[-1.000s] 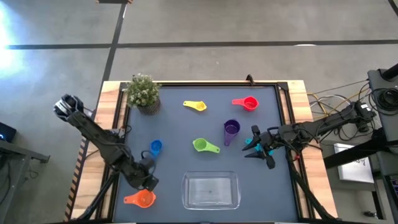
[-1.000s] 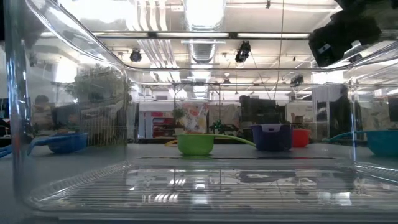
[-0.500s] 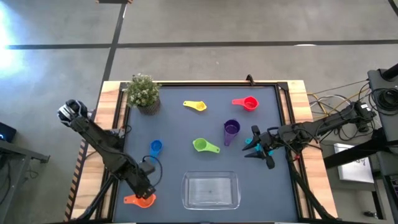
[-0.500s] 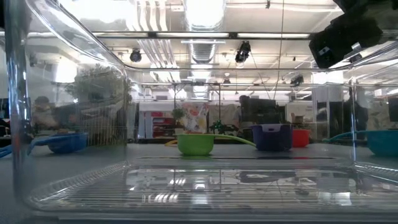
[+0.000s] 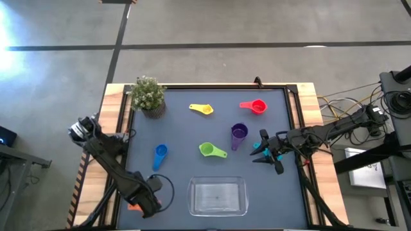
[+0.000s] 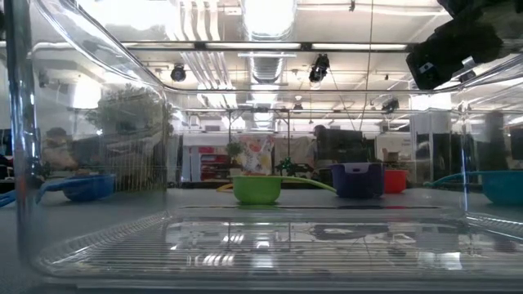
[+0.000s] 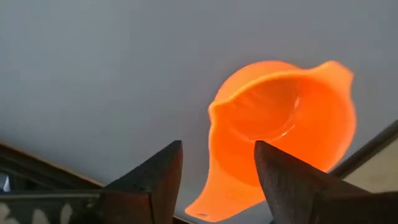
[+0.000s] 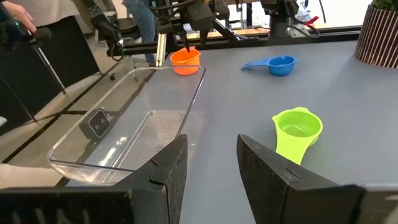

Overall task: Nest measuring cups in basket
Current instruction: Stack the orange measuring cup on the purple measuring cup

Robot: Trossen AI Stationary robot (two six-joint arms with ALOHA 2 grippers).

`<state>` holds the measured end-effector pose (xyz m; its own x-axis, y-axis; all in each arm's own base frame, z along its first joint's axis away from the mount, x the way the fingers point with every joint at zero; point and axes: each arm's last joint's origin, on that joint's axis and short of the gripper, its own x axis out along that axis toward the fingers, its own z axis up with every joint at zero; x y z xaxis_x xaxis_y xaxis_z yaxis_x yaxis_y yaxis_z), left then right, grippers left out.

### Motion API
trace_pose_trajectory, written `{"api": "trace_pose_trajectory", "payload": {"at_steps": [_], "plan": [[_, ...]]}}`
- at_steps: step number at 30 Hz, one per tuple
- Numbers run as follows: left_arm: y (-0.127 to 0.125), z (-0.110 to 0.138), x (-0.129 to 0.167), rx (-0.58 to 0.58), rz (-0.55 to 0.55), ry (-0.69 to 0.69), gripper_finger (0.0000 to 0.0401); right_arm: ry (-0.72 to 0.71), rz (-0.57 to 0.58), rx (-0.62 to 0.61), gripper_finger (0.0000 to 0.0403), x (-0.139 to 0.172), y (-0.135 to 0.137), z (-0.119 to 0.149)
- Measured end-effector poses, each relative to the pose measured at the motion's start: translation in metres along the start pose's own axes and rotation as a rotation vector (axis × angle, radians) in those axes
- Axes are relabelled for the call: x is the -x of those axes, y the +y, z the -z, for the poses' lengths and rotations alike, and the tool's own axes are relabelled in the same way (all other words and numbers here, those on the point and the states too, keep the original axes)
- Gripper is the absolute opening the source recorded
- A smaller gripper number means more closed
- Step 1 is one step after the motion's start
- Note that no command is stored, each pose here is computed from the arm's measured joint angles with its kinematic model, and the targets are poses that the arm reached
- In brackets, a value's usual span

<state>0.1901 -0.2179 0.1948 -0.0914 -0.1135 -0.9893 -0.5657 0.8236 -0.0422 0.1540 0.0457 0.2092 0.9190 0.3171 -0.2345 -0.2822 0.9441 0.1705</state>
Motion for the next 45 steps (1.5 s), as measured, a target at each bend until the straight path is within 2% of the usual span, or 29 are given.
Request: {"api": "trace_pose_trajectory", "payload": {"at_steps": [7, 13, 16, 19, 21, 24, 27, 33, 36, 41, 45], "plan": [[0.012, 0.008, -0.019, 0.035, -0.043, 0.004, 0.0176, 0.0, 0.0, -0.005, 0.0128, 0.0, 0.0, 0.0], [0.011, 0.006, -0.032, -0.011, 0.031, -0.005, 0.0149, 0.007, 0.001, -0.012, 0.0128, 0.0, 0.0, 0.001], [0.009, 0.005, -0.032, -0.028, 0.05, -0.008, 0.0108, 0.007, 0.001, -0.012, 0.0128, 0.0, 0.0, 0.001], [0.01, 0.005, -0.029, -0.029, 0.06, -0.009, 0.004, 0.006, 0.001, -0.011, 0.0128, 0.0, 0.0, 0.001], [0.013, 0.005, -0.024, -0.004, 0.067, -0.01, 0.0012, 0.007, 0.001, -0.01, 0.0128, 0.0, 0.0, 0.001], [0.021, 0.003, -0.009, 0.063, 0.067, -0.042, 0.0008, 0.007, 0.001, -0.009, 0.0128, 0.0, 0.0, 0.001], [0.03, -0.002, 0.018, 0.12, 0.063, -0.141, 0.0003, 0.007, 0.001, -0.009, 0.0128, 0.0, 0.0, 0.001], [0.051, -0.03, 0.087, 0.221, 0.095, -0.465, 0.0002, 0.007, 0.001, -0.009, 0.0128, 0.0, 0.0, 0.001], [0.067, -0.046, 0.115, 0.279, 0.052, -0.591, 0.0001, 0.007, 0.001, -0.009, 0.0128, 0.0, 0.0, 0.001], [0.083, -0.087, 0.147, 0.288, 0.06, -0.654, 0.0001, 0.028, 0.005, -0.013, 0.0128, 0.0, 0.0, 0.003], [0.09, -0.134, 0.158, 0.249, 0.093, -0.745, 0.0001, 0.024, 0.005, -0.004, 0.0128, 0.002, 0.0, 0.001]]}}
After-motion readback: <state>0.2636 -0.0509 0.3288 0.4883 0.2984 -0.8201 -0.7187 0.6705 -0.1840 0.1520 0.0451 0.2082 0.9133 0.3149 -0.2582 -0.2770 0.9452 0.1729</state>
